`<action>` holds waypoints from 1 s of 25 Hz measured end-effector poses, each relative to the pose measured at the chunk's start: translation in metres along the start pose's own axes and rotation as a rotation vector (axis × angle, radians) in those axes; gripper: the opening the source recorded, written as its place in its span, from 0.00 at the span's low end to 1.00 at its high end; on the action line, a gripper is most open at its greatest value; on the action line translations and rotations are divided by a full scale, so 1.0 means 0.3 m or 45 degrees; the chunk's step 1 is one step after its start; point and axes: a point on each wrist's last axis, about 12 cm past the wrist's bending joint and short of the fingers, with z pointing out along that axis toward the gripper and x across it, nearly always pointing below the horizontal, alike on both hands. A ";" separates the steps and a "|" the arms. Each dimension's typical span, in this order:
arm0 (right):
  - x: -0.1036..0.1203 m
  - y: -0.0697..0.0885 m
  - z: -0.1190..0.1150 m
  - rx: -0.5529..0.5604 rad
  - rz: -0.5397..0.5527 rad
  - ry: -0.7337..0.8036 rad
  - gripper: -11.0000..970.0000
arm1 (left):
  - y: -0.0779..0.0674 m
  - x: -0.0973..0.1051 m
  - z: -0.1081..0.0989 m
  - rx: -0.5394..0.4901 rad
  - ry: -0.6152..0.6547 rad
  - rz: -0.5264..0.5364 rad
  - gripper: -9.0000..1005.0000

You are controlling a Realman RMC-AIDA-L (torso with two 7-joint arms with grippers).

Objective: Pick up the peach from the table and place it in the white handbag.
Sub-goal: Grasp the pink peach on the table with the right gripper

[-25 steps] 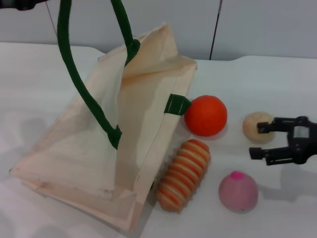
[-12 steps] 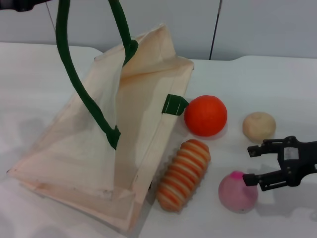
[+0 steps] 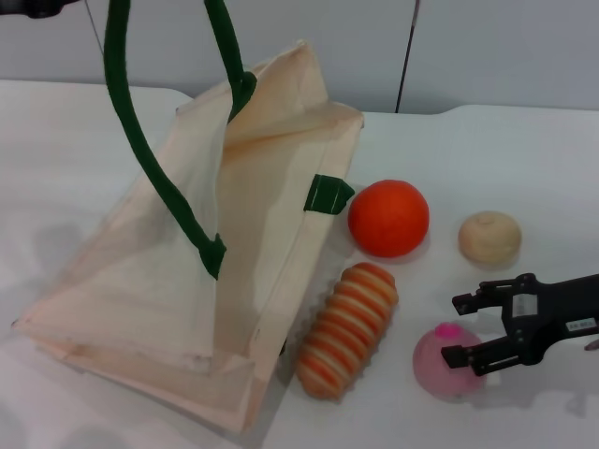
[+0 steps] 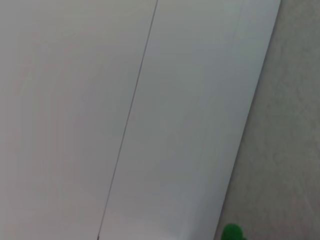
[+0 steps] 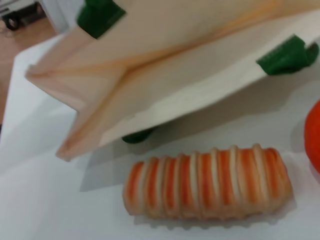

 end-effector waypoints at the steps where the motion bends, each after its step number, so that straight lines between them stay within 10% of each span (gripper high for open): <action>1: 0.000 -0.004 0.009 0.006 0.003 0.012 0.92 | 0.000 0.001 0.000 0.000 0.000 -0.001 0.12; 25: 0.015 0.015 0.038 -0.077 -0.034 0.130 0.82 | 0.000 0.003 -0.004 -0.003 0.001 -0.003 0.12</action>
